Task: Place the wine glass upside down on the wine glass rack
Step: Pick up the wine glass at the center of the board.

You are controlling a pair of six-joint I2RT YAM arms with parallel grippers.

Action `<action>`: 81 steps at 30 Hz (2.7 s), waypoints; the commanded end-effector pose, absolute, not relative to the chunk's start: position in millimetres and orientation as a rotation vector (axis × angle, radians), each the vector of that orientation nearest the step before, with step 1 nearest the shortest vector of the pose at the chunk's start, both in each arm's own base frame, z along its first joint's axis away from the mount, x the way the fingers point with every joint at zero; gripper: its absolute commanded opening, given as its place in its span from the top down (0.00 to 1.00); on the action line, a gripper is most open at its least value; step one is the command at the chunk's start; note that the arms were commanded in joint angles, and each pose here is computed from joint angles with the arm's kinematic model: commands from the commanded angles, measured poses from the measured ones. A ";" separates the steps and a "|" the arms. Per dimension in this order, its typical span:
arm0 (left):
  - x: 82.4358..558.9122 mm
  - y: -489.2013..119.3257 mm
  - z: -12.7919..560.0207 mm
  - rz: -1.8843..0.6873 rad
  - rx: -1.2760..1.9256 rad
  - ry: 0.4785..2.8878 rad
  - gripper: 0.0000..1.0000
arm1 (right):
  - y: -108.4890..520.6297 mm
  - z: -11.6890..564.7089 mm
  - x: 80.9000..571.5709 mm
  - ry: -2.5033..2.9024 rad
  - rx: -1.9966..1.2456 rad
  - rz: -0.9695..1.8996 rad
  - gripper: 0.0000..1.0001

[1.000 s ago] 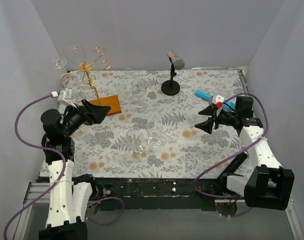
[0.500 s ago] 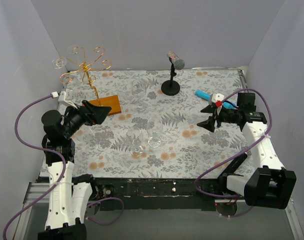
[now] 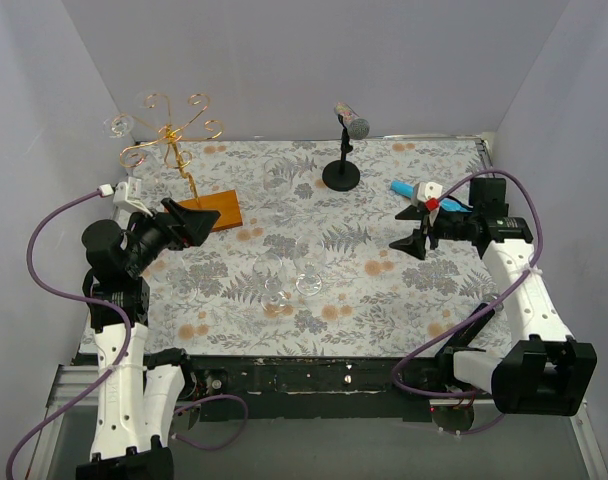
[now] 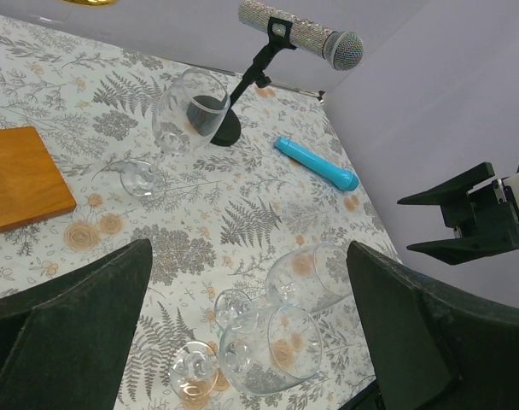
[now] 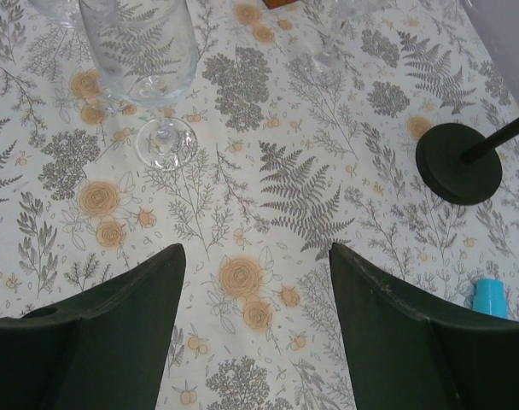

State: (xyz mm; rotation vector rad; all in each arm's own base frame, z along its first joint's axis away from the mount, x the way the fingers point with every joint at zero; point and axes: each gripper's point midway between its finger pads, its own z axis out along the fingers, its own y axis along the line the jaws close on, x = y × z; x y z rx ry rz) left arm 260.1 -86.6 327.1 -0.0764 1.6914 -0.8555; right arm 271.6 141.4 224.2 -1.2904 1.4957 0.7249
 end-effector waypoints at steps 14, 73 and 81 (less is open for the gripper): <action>252.3 -82.8 347.8 -0.817 -0.095 1.649 0.02 | 190.7 254.8 273.6 1.414 -1.436 0.724 0.24; 245.0 -97.9 336.4 -0.959 -0.103 1.693 0.02 | 245.0 232.2 203.2 1.164 -1.887 0.757 0.22; 243.9 -99.3 333.2 -0.972 -0.105 1.703 0.02 | 248.8 228.0 196.1 1.158 -1.912 0.779 0.22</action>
